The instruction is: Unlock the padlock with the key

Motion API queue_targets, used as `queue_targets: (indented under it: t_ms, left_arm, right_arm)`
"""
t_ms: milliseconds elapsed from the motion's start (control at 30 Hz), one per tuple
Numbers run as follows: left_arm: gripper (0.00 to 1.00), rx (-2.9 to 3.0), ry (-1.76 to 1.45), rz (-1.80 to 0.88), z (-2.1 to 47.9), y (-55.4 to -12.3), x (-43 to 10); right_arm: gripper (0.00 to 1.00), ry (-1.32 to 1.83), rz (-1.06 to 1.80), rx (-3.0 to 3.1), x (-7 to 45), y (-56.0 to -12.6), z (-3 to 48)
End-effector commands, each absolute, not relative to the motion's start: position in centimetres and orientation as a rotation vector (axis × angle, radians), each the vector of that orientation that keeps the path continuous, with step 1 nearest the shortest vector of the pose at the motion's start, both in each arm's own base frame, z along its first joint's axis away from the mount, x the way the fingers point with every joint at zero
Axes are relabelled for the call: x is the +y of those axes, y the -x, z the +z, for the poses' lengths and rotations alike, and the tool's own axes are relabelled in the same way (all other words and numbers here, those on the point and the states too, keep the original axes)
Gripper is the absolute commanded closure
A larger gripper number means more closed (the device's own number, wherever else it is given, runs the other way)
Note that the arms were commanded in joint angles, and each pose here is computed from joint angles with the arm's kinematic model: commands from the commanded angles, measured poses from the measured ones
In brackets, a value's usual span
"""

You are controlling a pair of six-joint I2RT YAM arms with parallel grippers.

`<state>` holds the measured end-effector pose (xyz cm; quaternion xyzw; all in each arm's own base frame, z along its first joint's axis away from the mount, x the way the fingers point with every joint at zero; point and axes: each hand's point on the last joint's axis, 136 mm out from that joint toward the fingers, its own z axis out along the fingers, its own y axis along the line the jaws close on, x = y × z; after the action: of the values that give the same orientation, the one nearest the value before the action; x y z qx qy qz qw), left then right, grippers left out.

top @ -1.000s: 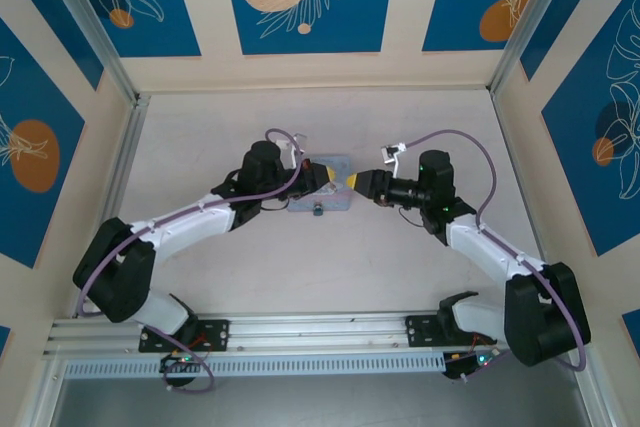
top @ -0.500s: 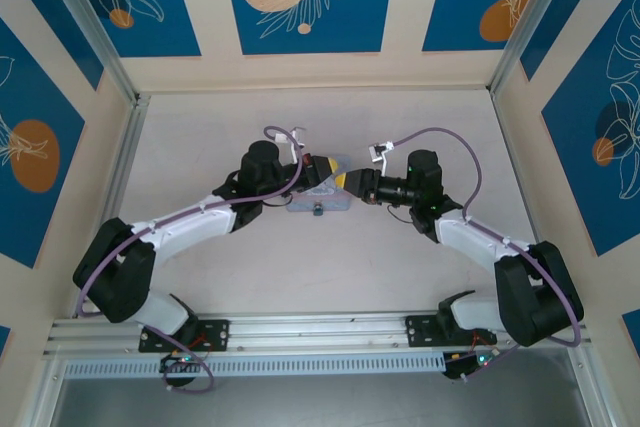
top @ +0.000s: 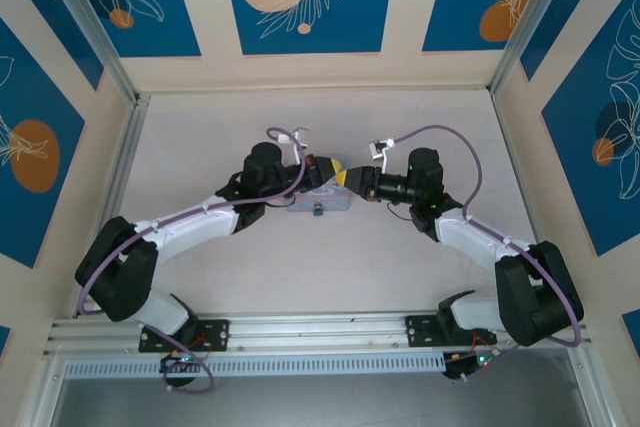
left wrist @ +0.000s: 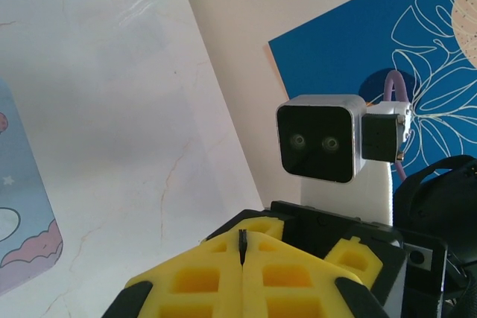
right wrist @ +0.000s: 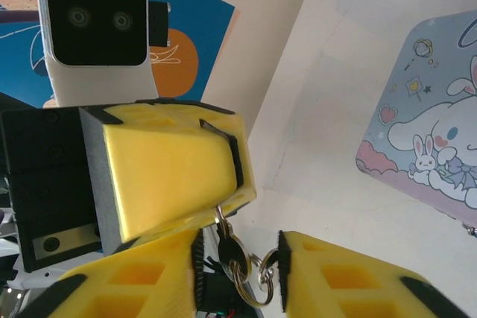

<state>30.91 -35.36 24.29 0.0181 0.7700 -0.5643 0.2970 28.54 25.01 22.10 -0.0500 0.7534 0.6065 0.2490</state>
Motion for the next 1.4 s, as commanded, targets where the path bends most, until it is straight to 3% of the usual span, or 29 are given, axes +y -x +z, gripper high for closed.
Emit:
queue_targets:
  t_ms: [0,200,267,367,400,533,633,1033,1367]
  left_arm:
    - [1.0,2.031,-0.055,-1.502,24.1,-30.7,-35.8]
    - [1.0,2.029,-0.039,-1.493,24.1,-30.9,-35.7]
    - [1.0,2.033,-0.031,-1.489,24.1,-31.1,-35.6]
    - [1.0,2.053,0.003,-1.48,24.2,-31.2,-35.5]
    - [0.96,2.073,0.016,-1.461,24.1,-31.2,-35.3]
    - [0.53,2.186,0.121,-1.312,23.7,-31.3,-33.2]
    - [0.4,2.279,0.182,-1.229,23.7,-30.8,-31.7]
    - [0.38,2.536,0.504,-1.176,22.1,-28.7,-29.8]
    - [0.43,2.587,0.643,-1.187,20.3,-28.9,-30.5]
  right_arm:
    - [0.74,0.165,1.658,2.014,25.2,-29.0,23.4]
    - [0.88,0.167,1.665,2.027,25.2,-28.7,23.0]
    - [0.99,0.172,1.666,2.032,25.1,-28.6,22.8]
    - [1.0,0.177,1.654,2.052,25.1,-28.3,22.3]
    - [1.0,0.171,1.636,2.072,25.0,-28.2,22.0]
    - [1.0,0.205,1.491,2.14,25.1,-27.9,21.1]
    - [1.0,0.264,1.318,2.199,25.3,-27.6,20.2]
    - [1.0,0.437,0.688,2.173,25.6,-28.3,19.2]
    - [1.0,0.501,0.524,2.051,26.7,-28.1,20.6]
